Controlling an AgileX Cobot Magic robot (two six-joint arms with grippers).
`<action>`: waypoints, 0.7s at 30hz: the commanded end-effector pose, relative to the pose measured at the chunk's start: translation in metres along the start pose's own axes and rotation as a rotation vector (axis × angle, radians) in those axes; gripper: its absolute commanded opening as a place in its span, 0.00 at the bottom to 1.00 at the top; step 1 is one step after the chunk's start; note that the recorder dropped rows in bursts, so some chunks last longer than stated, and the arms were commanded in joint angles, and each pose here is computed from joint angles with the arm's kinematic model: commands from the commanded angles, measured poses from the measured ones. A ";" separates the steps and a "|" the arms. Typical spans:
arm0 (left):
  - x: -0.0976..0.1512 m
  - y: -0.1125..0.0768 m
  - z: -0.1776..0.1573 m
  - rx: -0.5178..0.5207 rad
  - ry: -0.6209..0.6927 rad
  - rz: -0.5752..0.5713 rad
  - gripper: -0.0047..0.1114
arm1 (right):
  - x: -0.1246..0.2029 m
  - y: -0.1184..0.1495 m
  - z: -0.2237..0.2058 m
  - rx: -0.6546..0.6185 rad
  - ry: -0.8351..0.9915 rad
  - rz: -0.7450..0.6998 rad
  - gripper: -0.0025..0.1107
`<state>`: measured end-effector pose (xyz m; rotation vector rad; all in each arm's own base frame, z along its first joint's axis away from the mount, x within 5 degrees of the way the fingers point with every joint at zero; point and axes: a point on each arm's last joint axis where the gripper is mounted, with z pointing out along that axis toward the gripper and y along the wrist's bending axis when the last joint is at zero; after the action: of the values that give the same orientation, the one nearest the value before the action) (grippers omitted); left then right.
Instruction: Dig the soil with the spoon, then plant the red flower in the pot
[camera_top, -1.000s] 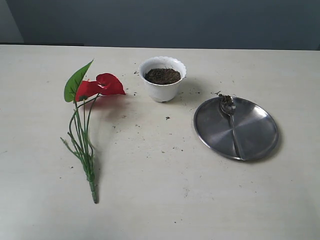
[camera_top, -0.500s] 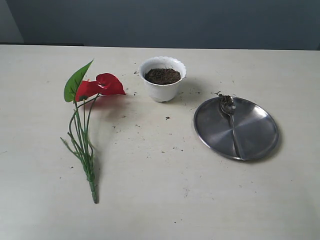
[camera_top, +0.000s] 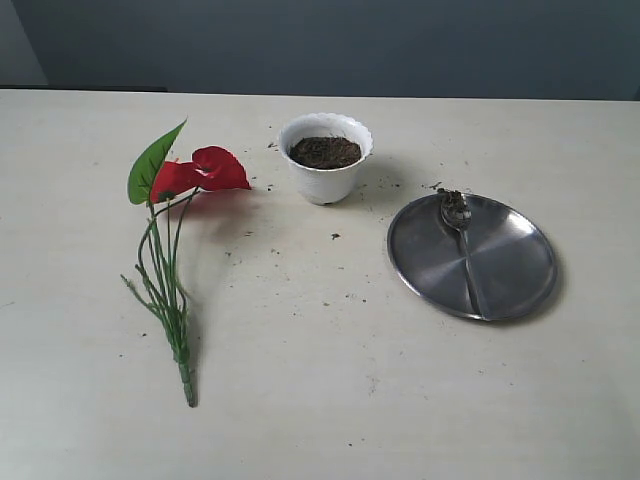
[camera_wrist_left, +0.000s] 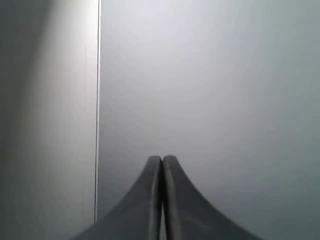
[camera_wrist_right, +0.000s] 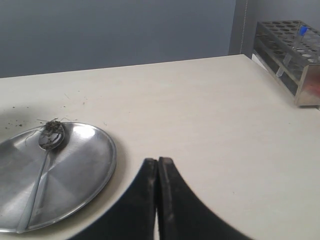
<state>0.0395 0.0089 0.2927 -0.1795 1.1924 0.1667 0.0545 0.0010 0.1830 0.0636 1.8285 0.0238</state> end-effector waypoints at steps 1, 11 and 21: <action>-0.017 0.001 0.013 -0.018 0.086 0.023 0.04 | 0.000 0.000 0.000 0.005 -0.006 0.000 0.02; -0.050 0.002 0.045 -0.044 0.191 0.083 0.04 | 0.000 0.000 0.000 0.005 -0.006 0.000 0.02; -0.077 0.001 0.070 -0.059 0.247 0.014 0.04 | 0.000 0.000 0.000 0.005 -0.006 0.000 0.02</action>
<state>0.0711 0.0223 0.3835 -0.2353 1.4079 0.2173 0.0545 0.0010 0.1830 0.0654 1.8285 0.0252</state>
